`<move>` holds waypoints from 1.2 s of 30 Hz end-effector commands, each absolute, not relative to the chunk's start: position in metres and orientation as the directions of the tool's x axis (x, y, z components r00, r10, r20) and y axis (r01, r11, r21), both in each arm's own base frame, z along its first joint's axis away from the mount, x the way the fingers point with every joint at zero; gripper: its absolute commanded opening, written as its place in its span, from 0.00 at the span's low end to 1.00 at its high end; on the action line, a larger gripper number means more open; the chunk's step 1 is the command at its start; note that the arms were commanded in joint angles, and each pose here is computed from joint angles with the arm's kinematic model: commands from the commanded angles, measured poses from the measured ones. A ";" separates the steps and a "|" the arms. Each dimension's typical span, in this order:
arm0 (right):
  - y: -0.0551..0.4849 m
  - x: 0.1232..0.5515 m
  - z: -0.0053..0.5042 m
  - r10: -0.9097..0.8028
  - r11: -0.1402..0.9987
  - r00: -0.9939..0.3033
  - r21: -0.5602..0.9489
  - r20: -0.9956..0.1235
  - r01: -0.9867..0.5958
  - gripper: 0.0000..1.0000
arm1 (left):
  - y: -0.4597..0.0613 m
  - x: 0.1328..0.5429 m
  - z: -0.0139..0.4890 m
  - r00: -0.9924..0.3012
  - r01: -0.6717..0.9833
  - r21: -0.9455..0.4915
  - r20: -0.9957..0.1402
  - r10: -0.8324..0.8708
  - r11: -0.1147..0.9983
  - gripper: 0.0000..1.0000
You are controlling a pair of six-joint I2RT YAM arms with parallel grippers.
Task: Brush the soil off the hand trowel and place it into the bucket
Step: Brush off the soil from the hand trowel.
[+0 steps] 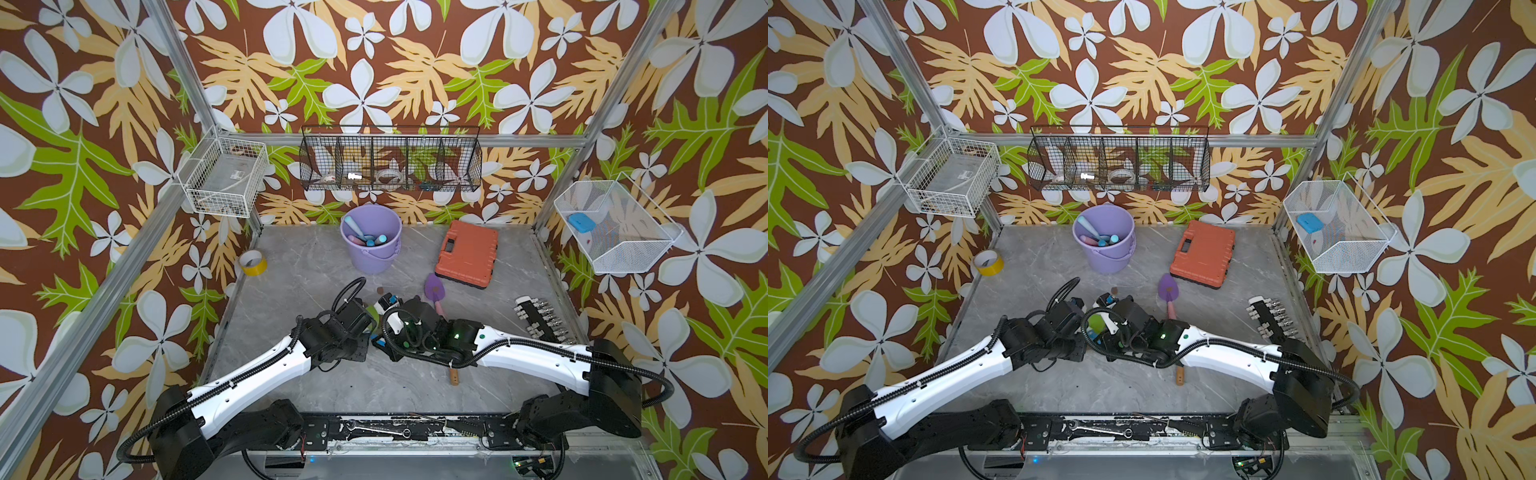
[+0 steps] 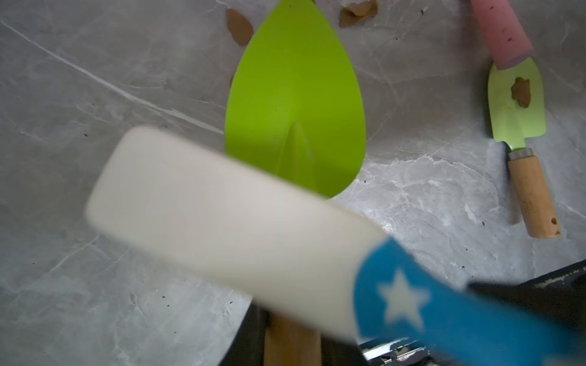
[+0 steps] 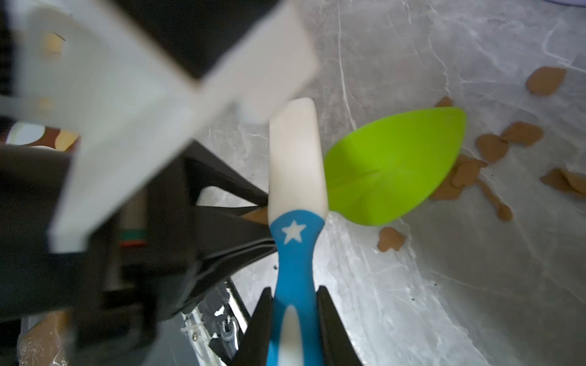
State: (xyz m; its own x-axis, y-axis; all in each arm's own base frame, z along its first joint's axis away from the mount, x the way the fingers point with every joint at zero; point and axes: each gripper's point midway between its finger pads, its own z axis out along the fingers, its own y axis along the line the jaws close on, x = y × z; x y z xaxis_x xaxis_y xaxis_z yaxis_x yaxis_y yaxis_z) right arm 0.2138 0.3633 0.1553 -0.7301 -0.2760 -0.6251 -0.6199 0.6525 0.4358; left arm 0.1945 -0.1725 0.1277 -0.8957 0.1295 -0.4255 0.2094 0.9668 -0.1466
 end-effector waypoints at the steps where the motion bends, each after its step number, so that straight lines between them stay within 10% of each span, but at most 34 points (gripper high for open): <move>1: 0.304 0.247 0.139 -0.216 0.768 -0.775 0.388 -0.593 -0.510 0.00 | -0.176 0.205 0.139 -0.869 0.191 -0.177 -0.488 0.082 0.965 0.00; 7: 0.284 0.254 0.218 -0.039 0.732 -0.693 0.451 -0.720 -0.510 0.00 | -0.184 0.205 0.133 -0.871 0.204 -0.214 -0.486 0.077 0.955 0.00; 11: 0.266 0.249 0.218 0.079 0.739 -0.682 0.502 -0.727 -0.449 0.00 | -0.223 0.206 0.145 -0.873 0.271 -0.483 -0.488 0.002 0.832 0.00; 19: 0.242 0.232 0.255 0.313 0.624 -0.605 0.639 -0.732 -0.450 0.00 | -0.181 0.220 0.209 -0.901 0.129 -0.989 -0.146 -0.409 0.070 0.00; 36: 0.303 0.213 0.256 0.234 0.417 -0.716 0.733 -0.658 -0.537 0.00 | -0.170 0.210 0.192 -0.896 0.056 -0.998 -0.050 -0.441 -0.002 0.00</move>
State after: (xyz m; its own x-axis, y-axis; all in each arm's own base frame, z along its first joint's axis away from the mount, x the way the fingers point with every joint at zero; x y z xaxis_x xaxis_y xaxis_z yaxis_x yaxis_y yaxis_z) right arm 0.2155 0.2913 0.2408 -0.7295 0.2223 -0.6468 -0.4964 0.4784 0.7244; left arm 0.2128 -0.1683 0.1780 -0.8888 -0.4583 -0.0091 0.0014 0.0171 -0.9999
